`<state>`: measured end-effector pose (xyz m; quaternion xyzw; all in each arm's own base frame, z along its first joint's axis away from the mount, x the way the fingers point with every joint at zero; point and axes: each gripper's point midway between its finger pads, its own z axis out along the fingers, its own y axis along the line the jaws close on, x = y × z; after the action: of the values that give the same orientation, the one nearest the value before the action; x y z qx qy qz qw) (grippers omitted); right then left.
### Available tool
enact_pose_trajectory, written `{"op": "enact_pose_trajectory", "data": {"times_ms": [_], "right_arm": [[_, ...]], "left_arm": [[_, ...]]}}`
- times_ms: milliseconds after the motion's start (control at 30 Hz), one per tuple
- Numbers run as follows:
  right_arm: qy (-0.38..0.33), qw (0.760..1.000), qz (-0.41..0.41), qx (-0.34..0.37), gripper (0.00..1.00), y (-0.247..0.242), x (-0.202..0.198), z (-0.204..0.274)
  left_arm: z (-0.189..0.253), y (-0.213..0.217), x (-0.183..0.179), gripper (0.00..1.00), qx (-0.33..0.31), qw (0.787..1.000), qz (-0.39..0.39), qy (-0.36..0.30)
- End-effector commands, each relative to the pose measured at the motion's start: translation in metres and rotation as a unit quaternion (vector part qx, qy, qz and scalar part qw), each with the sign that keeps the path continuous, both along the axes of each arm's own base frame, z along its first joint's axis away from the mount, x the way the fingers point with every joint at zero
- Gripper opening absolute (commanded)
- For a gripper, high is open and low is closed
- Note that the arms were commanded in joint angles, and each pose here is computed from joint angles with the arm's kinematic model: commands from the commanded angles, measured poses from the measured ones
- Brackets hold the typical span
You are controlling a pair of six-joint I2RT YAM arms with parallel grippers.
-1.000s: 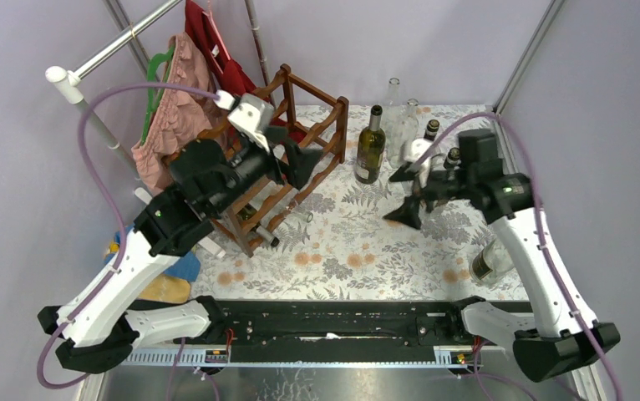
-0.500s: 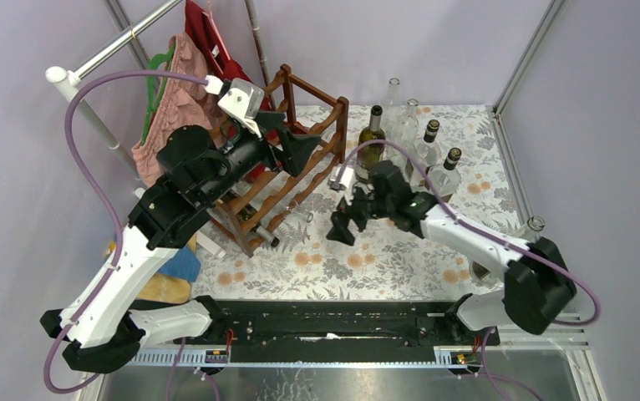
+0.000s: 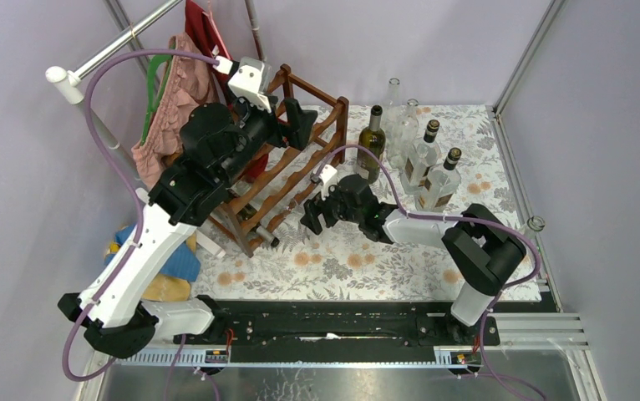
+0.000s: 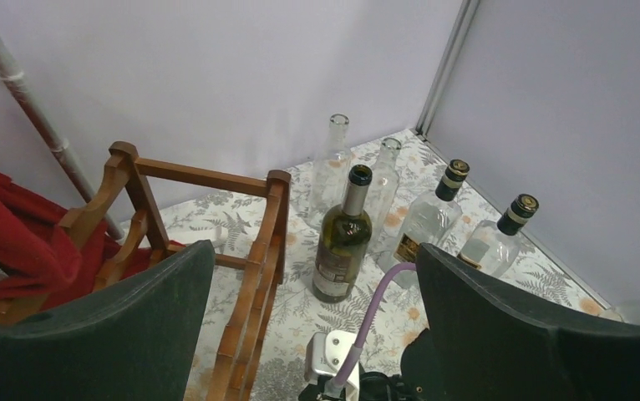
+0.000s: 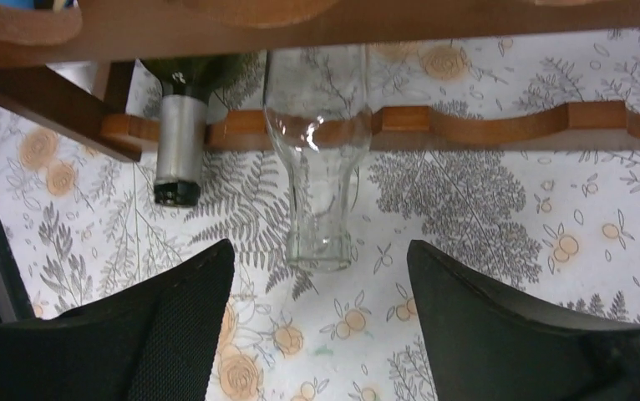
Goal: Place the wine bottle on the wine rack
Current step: Place the wine bottle in the wine rack.
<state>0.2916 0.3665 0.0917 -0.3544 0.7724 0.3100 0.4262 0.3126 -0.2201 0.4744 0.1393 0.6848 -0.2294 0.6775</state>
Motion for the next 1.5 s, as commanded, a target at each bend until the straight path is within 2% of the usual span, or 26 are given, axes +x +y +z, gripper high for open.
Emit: {"op": "enact_pose_trajectory", "data": {"times_ms": [0, 200, 533, 700, 933, 1200, 1333, 1467], "right_arm": [[-0.042, 0.997, 0.014, 0.064, 0.79, 0.023, 0.007, 0.029], [-0.029, 0.997, 0.052, 0.054, 0.65, 0.027, -0.004, 0.016], [-0.016, 0.999, 0.035, 0.037, 0.62, 0.029, 0.004, -0.002], [-0.022, 0.999, 0.032, 0.038, 0.54, 0.033, 0.009, -0.002], [-0.037, 0.998, 0.030, 0.044, 0.57, 0.031, 0.008, 0.008], [-0.043, 0.997, 0.029, 0.057, 0.55, 0.032, 0.008, 0.019], [-0.048, 0.997, 0.033, 0.055, 0.50, 0.031, 0.007, 0.020], [-0.047, 0.997, 0.038, 0.046, 0.36, 0.029, 0.005, 0.016]], "left_arm": [[0.023, 0.018, 0.002, 0.97, -0.011, 0.999, 0.029, -0.027], [0.018, 0.019, 0.004, 0.97, -0.021, 0.999, 0.032, -0.024], [0.020, 0.019, -0.001, 0.97, -0.044, 0.999, 0.027, -0.014], [0.019, 0.020, -0.004, 0.97, -0.042, 0.999, 0.027, -0.011], [0.016, 0.019, -0.007, 0.96, -0.047, 0.999, 0.020, -0.006], [0.018, 0.020, -0.009, 0.96, -0.052, 0.998, 0.018, -0.009], [0.017, 0.018, -0.009, 0.96, -0.052, 0.999, 0.015, -0.007], [0.015, 0.017, -0.008, 0.96, -0.053, 0.999, 0.012, -0.007]]}}
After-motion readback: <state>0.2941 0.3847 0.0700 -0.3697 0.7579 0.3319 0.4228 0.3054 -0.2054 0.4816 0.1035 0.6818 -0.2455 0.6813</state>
